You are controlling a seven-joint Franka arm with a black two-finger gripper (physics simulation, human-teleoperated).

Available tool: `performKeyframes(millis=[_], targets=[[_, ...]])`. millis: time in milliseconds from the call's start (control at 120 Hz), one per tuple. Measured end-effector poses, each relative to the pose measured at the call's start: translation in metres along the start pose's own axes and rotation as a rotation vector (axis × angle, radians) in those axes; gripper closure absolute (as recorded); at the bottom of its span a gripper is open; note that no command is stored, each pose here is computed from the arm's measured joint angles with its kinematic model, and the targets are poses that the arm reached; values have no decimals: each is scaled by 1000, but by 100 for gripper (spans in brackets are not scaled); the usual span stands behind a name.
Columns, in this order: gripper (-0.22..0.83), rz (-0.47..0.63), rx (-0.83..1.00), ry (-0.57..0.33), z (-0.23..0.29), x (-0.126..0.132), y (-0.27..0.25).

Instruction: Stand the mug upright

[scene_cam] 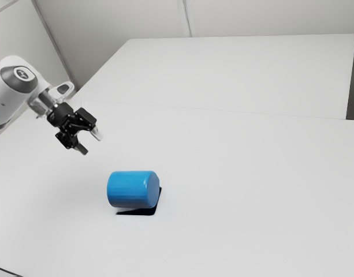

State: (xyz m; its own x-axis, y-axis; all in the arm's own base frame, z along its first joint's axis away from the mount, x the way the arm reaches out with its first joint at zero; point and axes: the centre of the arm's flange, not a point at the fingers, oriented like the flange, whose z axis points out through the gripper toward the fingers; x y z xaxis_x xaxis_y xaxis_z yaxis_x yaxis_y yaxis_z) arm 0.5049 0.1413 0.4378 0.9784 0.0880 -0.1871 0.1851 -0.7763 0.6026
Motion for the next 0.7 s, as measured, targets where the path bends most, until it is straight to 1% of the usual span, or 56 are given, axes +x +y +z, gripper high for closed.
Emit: performKeyframes(millis=[92, 208, 275, 433, 600, 700], targets=[[0, -23, -67, -12, 28, 4, -28], [0, -14, -132, -28, 70, 8, -39], [0, -13, -173, -22, 87, 8, -45], [0, -33, -253, 25, 99, -2, -70], [0, -30, -372, 67, 119, -6, -75], [0, -28, -438, 66, 134, -12, -77]])
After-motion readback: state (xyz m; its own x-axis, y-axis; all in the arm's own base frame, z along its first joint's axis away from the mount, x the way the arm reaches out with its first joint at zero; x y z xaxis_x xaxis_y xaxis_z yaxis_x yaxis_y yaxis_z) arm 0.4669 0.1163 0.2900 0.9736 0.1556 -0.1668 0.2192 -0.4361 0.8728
